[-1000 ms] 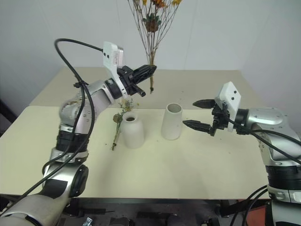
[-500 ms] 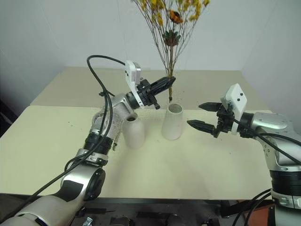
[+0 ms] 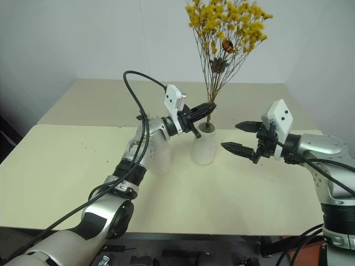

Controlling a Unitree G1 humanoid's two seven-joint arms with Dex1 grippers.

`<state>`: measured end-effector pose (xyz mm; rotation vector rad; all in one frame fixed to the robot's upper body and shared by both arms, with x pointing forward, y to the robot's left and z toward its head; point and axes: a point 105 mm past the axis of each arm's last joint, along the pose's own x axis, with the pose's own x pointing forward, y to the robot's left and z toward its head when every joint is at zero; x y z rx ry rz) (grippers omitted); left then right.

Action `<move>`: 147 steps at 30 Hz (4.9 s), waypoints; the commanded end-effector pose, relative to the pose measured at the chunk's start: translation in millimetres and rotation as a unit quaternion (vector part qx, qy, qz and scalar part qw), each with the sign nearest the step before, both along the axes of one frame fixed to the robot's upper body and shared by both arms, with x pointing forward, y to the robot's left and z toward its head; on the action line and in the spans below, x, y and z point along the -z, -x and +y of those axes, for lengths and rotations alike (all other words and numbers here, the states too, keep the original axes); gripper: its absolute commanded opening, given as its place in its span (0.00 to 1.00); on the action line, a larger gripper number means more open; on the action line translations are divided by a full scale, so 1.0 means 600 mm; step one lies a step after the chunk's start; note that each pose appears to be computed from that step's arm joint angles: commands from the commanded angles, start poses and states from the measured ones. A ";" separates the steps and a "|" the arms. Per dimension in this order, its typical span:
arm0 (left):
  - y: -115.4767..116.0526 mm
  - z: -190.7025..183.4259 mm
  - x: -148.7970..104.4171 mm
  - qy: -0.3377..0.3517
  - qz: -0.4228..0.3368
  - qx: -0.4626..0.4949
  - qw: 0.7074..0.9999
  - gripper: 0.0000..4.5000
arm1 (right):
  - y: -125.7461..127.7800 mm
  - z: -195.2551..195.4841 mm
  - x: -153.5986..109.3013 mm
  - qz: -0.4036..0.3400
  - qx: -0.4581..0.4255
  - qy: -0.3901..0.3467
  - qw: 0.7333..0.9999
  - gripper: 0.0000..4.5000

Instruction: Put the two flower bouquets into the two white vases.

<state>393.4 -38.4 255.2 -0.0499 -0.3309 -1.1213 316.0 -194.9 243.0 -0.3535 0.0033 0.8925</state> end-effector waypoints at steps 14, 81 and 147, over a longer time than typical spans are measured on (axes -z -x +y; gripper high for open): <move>0.012 0.010 0.009 -0.028 0.006 -0.010 1.000 0.31 | 0.003 0.003 -0.025 -0.028 -0.004 0.000 1.000 1.00; 0.049 0.123 -0.026 -0.235 0.113 -0.093 0.961 1.00 | -0.023 0.040 -0.021 -0.030 -0.065 -0.013 0.997 1.00; -0.006 0.371 0.061 -0.327 0.443 -0.299 0.779 1.00 | 0.080 0.202 0.004 -0.014 -0.132 -0.014 0.991 1.00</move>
